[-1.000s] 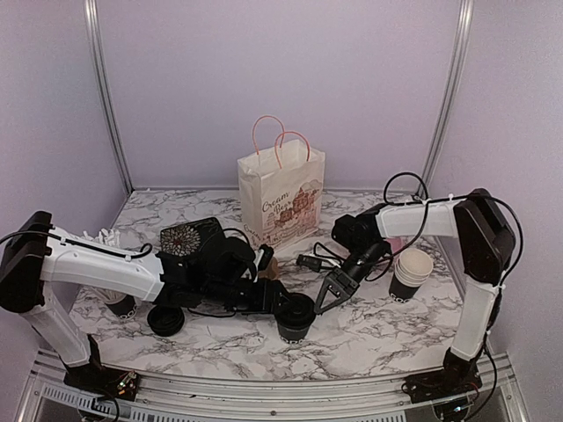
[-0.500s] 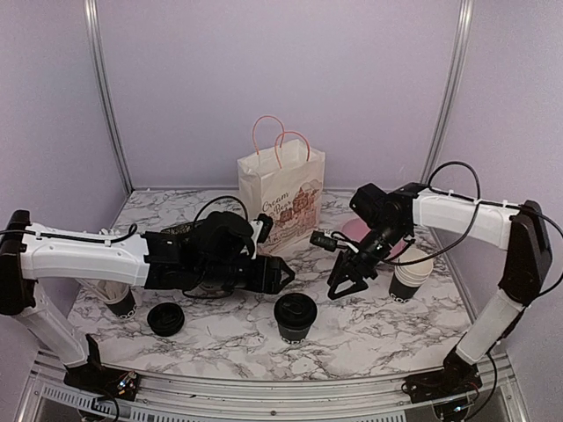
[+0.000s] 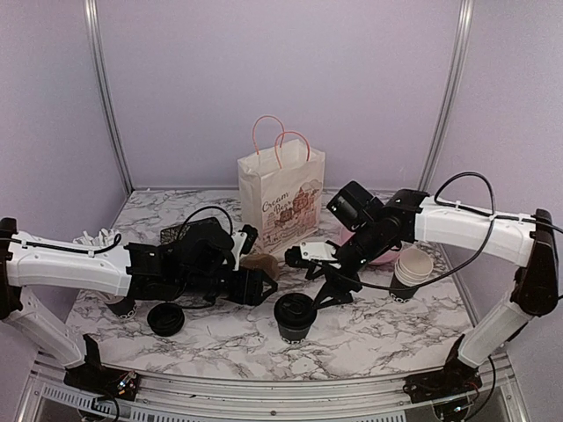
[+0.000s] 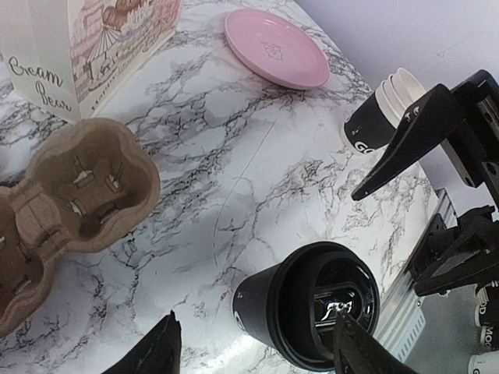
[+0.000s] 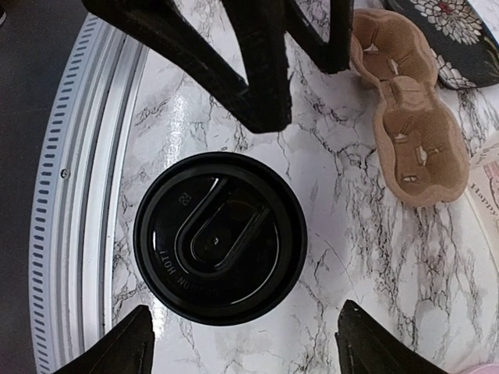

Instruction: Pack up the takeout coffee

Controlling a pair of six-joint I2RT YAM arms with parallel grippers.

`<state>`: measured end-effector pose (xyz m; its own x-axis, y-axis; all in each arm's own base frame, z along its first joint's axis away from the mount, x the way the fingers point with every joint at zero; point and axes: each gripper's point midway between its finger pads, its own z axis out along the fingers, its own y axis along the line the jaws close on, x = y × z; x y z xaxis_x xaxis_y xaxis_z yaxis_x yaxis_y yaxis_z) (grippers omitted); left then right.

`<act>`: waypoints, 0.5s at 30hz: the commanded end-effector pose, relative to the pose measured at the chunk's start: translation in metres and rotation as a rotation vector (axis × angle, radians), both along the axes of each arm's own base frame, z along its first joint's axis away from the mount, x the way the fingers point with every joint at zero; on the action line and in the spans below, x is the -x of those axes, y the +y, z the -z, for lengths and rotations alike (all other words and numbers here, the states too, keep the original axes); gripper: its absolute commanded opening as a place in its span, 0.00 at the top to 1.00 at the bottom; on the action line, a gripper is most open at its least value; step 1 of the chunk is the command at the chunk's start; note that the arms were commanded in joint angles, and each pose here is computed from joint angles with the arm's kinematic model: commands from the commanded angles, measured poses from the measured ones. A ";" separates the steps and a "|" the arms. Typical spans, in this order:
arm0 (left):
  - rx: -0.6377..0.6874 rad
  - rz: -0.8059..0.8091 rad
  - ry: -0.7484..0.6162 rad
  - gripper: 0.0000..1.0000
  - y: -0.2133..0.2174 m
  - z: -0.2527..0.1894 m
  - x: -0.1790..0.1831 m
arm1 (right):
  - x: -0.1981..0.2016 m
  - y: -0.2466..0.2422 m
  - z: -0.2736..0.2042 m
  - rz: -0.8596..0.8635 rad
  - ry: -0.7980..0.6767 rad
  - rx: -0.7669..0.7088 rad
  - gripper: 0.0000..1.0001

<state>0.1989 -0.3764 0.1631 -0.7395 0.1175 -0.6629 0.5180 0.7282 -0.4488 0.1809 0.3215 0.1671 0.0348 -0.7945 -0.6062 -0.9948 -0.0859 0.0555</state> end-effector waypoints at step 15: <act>0.124 0.075 0.153 0.40 -0.039 0.040 0.013 | 0.002 0.026 0.031 -0.039 -0.006 0.072 0.13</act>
